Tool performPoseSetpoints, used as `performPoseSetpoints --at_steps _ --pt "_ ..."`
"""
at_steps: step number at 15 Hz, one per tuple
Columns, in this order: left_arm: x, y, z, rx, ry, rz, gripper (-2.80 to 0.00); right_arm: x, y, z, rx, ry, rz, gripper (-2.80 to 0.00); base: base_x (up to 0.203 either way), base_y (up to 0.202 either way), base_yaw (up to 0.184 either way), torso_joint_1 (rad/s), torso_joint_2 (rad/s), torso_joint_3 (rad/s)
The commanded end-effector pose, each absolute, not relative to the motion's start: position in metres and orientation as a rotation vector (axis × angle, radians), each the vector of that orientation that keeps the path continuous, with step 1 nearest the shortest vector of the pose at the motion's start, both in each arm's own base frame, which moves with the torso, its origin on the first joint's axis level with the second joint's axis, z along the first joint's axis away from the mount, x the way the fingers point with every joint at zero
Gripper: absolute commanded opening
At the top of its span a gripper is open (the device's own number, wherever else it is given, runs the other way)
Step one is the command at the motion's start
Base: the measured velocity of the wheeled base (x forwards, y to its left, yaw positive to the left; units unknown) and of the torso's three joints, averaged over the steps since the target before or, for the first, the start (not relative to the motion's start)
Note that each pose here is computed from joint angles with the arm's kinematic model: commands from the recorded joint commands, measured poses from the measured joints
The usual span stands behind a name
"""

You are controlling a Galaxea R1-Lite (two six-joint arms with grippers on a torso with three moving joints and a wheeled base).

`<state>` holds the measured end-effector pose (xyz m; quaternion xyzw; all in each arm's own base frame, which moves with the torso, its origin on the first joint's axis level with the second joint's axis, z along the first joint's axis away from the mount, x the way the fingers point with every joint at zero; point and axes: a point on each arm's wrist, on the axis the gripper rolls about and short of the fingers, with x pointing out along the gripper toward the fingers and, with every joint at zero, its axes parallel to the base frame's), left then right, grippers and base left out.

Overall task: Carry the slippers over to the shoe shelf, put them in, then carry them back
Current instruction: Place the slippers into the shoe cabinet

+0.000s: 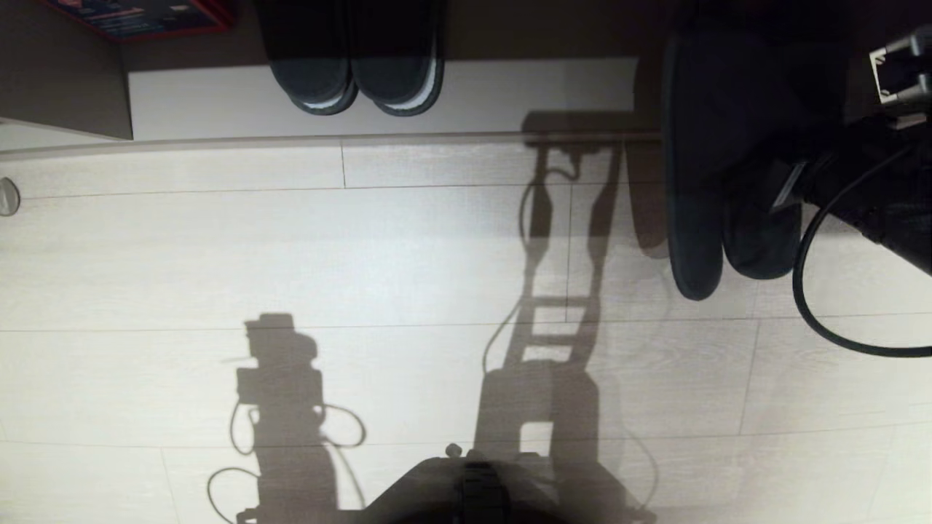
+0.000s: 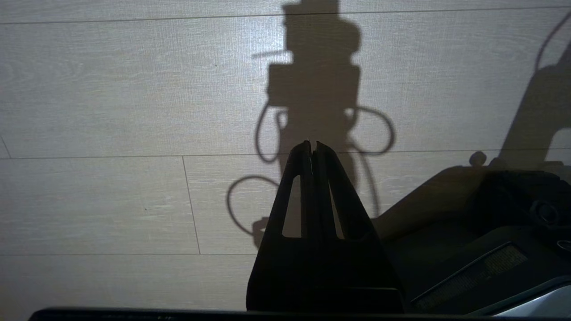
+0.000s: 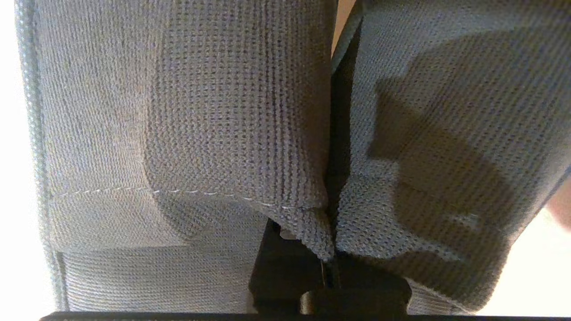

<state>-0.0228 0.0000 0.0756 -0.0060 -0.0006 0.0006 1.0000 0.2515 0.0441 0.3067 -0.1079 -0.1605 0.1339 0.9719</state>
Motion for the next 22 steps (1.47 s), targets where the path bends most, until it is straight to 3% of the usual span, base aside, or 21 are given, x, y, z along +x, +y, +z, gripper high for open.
performPoseSetpoints --at_steps 1,4,22 --pt "-0.023 0.000 0.076 -0.012 -0.001 0.002 -2.80 0.265 0.046 0.323 -0.222 -0.344 0.283 -2.80 0.000 0.000 0.000 0.000 0.00 0.000" --pt "-0.023 0.000 0.076 -0.012 -0.002 0.003 -2.80 0.279 0.044 0.360 -0.232 -0.396 0.299 -2.80 0.000 0.000 0.000 0.000 0.00 0.000" --pt "-0.023 0.000 0.076 -0.012 -0.003 0.003 -2.80 0.329 0.033 0.398 -0.294 -0.504 0.278 -2.80 0.000 0.000 0.000 0.000 0.00 0.000"
